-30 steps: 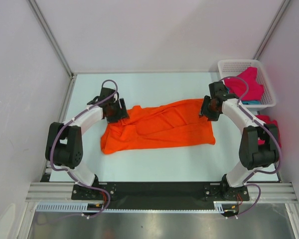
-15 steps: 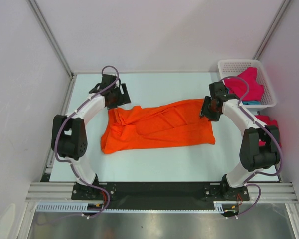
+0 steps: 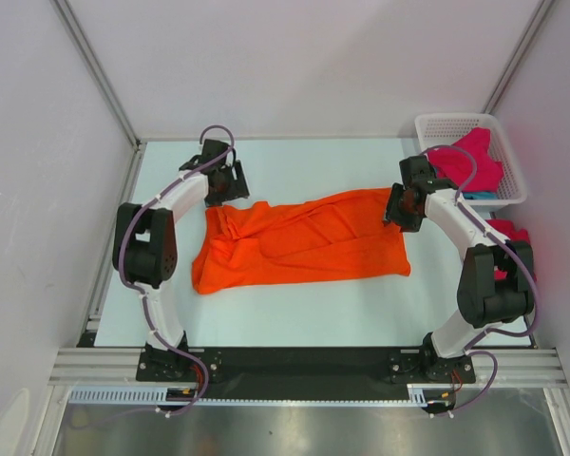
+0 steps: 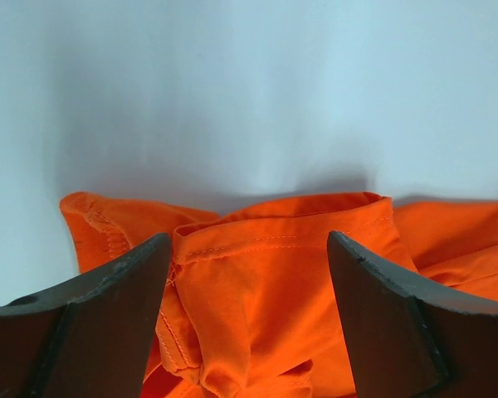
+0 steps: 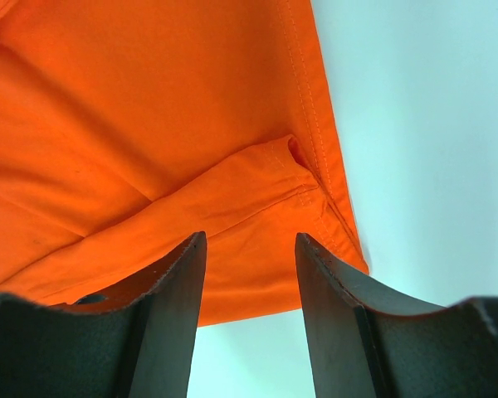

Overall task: Fold and stack the t-shirts
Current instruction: Fold the other side of the tshirt into a rectangle

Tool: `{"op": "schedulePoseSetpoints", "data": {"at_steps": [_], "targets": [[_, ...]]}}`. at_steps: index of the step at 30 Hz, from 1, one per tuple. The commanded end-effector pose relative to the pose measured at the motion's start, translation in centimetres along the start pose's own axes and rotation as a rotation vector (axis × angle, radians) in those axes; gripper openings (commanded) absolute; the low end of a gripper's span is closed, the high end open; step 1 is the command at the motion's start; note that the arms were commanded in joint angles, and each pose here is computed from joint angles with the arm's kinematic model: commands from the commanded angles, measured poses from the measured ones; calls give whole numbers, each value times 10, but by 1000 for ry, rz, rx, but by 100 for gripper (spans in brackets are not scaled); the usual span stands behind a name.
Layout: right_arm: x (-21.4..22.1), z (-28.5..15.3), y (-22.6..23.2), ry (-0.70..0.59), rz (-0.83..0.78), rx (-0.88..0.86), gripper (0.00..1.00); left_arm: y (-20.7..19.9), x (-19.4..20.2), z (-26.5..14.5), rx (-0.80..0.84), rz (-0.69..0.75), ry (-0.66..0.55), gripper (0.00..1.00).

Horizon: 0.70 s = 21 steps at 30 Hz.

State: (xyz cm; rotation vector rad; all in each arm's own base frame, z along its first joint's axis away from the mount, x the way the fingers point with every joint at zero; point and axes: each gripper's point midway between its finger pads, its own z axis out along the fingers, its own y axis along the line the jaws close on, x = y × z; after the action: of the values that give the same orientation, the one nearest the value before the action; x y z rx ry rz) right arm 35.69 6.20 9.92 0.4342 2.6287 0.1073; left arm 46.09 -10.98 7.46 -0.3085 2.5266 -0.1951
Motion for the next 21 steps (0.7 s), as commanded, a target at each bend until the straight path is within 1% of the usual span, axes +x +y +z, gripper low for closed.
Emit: {"op": "schedulePoseSetpoints", "data": {"at_steps": [1,6,12,14,15,17,18,19,21], "targets": [[-6,-7,-1,-25,-3,2,52,3,-15,-5,-20,7,-38,79],[-5,-7,-3,-26,-5,5,52,7,-8,-1,-30,1,-19,75],[-5,-10,-5,-28,-3,7,52,7,5,10,-19,-14,25,73],[-6,-11,-5,-33,-3,6,52,6,10,15,-10,-21,47,71],[-6,-12,-6,-33,-2,7,52,5,13,16,-4,-21,56,68],[-6,-13,-7,-36,0,9,52,5,16,18,4,-34,70,59],[-5,-13,-8,-36,-2,12,52,5,17,17,3,-37,72,38],[-5,-14,-8,-39,0,11,52,5,16,15,5,-43,68,26],[-4,-14,-10,-38,1,13,52,3,13,9,11,-51,55,8]]}}
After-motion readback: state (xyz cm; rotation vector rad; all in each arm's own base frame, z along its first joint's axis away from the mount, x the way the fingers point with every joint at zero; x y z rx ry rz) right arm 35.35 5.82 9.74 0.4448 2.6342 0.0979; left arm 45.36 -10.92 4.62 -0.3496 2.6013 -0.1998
